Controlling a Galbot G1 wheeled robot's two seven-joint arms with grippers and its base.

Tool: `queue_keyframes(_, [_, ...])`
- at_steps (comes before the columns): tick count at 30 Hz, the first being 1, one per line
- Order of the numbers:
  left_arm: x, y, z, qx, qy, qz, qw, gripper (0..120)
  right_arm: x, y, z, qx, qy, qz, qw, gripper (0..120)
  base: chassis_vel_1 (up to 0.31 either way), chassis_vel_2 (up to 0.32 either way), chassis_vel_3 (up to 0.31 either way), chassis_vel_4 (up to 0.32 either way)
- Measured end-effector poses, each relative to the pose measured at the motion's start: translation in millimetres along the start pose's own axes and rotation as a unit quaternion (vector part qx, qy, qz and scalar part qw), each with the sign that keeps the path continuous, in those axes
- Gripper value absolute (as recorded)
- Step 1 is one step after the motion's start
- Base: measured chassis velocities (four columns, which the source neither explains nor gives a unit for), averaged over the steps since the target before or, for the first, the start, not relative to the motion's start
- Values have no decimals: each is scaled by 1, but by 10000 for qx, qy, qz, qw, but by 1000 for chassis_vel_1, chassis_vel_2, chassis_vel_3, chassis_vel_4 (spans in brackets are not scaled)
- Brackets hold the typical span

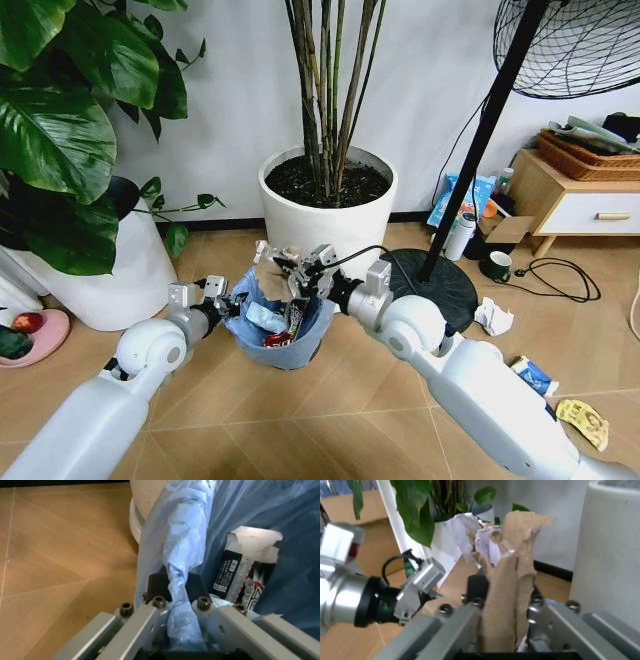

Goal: Pick up the trash bin and place the garbage on the floor into it.

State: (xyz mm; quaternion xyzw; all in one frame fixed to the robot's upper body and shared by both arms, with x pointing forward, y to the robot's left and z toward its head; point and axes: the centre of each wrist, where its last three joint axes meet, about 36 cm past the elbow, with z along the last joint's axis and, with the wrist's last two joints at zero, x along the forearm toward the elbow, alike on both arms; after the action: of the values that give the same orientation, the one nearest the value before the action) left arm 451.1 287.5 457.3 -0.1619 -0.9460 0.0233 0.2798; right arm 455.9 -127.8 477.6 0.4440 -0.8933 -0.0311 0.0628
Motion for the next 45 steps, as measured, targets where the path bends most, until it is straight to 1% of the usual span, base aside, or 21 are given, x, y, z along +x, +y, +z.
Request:
queue_keyframes(1, [0,0,0,3,-2,0,10000,0,-1,0,2,31,-8,18,10000,18,0,0,0,0])
queue_keyframes(2, [0,0,0,4,-4,0,10000,0,-1,0,3,39,-10,27,10000,19,0,0,0,0])
queue_keyframes(3, [0,-1,0,10,-12,3,10000,0,-1,0,4,42,-1,36,10000,27,0,0,0,0])
queue_keyframes(5, [-1,-1,0,11,-23,2,10000,0,0,0,6,42,12,42,10000,34,0,0,0,0])
queue_keyframes(6, [-1,-1,0,11,-23,2,10000,0,0,0,6,42,12,42,10000,34,0,0,0,0])
queue_keyframes(7, [-1,-1,-1,12,-26,3,10000,0,0,0,6,40,17,44,10000,38,0,0,0,0])
queue_keyframes(9, [-1,-1,-1,13,-39,3,10000,0,1,0,8,36,38,52,10000,49,0,0,0,0])
queue_keyframes(10, [-1,-1,-1,13,-44,2,10000,0,1,0,8,36,41,53,10000,53,0,0,0,0])
queue_keyframes(11, [-1,-1,-1,13,-44,2,10000,0,1,0,8,36,41,53,10000,53,0,0,0,0])
queue_keyframes(13, [0,-1,-2,12,-59,-3,10000,0,1,0,8,43,41,57,10000,65,0,0,0,0])
queue_keyframes(16, [0,-2,-2,11,-70,-2,10000,0,1,0,9,45,44,62,10000,71,0,0,0,0])
queue_keyframes(18, [0,-2,-2,12,-76,-4,10000,0,1,-1,9,53,48,71,9999,79,0,0,0,0])
queue_keyframes(20, [0,-2,-2,15,-87,-1,10000,0,0,-1,9,59,35,79,9999,91,0,0,0,0])
queue_keyframes(21, [0,-2,-2,15,-87,-1,10000,0,0,-1,9,59,35,79,9999,91,0,0,0,0])
queue_keyframes(23, [0,-2,-3,19,-101,3,9999,0,0,-3,6,65,-2,151,9999,98,0,0,0,0])
queue_keyframes(30, [-1,0,-1,65,-130,-28,9999,0,19,-17,1,72,-96,677,9976,100,0,0,0,0])
queue_keyframes(36, [-1,0,5,113,-189,-8,9998,0,59,-35,2,196,-67,1255,9919,100,0,0,0,0])
queue_keyframes(37, [-1,0,5,113,-189,-8,9998,0,59,-35,2,196,-67,1255,9919,100,0,0,0,0])
queue_keyframes(40, [0,0,6,128,-223,-27,9997,0,76,-45,2,209,-87,1562,9875,100,0,0,0,0])
queue_keyframes(43, [3,0,6,117,-260,-55,9996,0,104,-59,5,247,-77,1991,9796,100,0,0,0,0])
queue_keyframes(45, [3,0,6,117,-261,-54,9996,0,106,-60,6,253,-76,2016,9791,100,0,0,0,0])
